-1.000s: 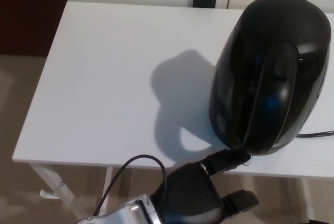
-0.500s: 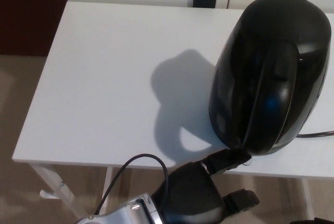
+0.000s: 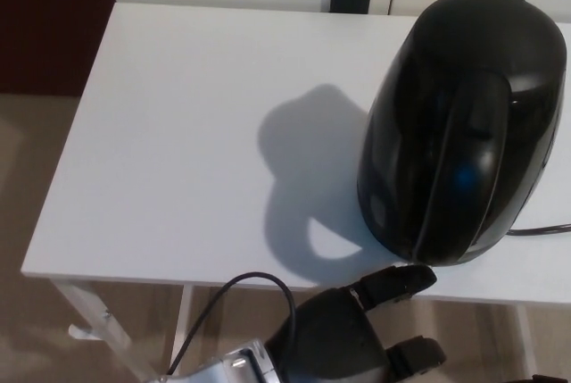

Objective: The robot walk towards a table in front and click the button on the base of the boilling pot using its left middle finger

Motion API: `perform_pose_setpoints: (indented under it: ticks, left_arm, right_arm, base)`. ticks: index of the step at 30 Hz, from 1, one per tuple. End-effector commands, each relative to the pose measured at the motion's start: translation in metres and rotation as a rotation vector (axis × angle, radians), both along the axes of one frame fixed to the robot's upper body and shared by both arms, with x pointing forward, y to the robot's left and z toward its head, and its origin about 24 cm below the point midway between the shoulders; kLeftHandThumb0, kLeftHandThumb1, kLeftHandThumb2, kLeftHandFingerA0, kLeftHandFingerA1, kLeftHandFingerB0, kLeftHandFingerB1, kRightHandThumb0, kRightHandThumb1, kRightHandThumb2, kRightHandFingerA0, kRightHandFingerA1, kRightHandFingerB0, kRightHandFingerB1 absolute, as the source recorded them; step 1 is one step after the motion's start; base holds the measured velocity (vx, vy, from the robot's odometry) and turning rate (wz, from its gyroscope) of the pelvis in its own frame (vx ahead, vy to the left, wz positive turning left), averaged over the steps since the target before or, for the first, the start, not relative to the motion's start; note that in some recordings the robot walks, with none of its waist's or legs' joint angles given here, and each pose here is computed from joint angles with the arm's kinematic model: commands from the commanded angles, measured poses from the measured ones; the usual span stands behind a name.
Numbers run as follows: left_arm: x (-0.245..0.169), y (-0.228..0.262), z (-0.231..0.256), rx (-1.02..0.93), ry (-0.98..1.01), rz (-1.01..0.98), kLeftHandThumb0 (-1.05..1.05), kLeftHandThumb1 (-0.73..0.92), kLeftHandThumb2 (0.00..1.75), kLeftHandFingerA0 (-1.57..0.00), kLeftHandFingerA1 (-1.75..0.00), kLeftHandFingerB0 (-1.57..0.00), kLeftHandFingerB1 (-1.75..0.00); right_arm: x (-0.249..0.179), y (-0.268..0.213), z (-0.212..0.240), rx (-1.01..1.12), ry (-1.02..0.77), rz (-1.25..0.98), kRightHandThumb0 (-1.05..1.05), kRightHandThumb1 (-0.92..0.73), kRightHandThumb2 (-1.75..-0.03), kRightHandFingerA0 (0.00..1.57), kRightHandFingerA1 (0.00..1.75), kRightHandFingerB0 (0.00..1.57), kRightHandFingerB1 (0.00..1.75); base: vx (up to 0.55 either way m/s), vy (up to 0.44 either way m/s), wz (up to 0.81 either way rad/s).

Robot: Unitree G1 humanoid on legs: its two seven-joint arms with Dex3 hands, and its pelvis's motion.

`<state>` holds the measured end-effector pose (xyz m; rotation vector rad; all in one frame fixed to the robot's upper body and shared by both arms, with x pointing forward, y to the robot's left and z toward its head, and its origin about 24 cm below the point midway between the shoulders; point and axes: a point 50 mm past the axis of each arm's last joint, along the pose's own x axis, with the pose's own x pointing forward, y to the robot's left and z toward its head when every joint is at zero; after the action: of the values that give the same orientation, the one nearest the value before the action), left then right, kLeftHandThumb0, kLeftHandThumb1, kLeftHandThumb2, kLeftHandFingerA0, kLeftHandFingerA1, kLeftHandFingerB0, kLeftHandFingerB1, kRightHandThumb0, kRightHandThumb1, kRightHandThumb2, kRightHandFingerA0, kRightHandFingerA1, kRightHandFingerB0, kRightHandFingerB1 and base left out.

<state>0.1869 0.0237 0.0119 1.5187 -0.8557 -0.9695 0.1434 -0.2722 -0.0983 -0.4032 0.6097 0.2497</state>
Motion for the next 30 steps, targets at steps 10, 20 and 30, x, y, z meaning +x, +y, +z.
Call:
perform_pose_setpoints:
  ticks: [10,20,30]
  left_arm:
    - [-0.001,0.011,-0.016,0.059,0.02,0.04,-0.72,0.81,0.65,-0.29,-0.31,-0.28,-0.3]
    - [-0.005,0.014,-0.006,0.025,-0.002,0.022,-0.74,0.83,0.65,-0.27,-0.31,-0.24,-0.3]
    - [-0.037,0.053,0.017,-0.042,0.008,-0.008,-0.73,0.8,0.65,-0.3,-0.31,-0.29,-0.31]
  right_arm:
    - [0.0,-0.004,-0.001,-0.015,0.033,-0.043,-0.42,-0.7,-0.61,0.69,0.58,0.58,0.45]
    - [0.002,-0.003,0.002,-0.023,0.019,-0.02,-0.52,-0.74,-0.62,0.51,0.44,0.51,0.39]
    - [0.003,-0.008,-0.003,-0.011,0.06,-0.125,-0.42,-0.61,-0.58,0.54,0.45,0.52,0.41]
  base:
    - [0.0,0.0,0.0]
    - [0.0,0.0,0.0]
    - [0.0,0.0,0.0]
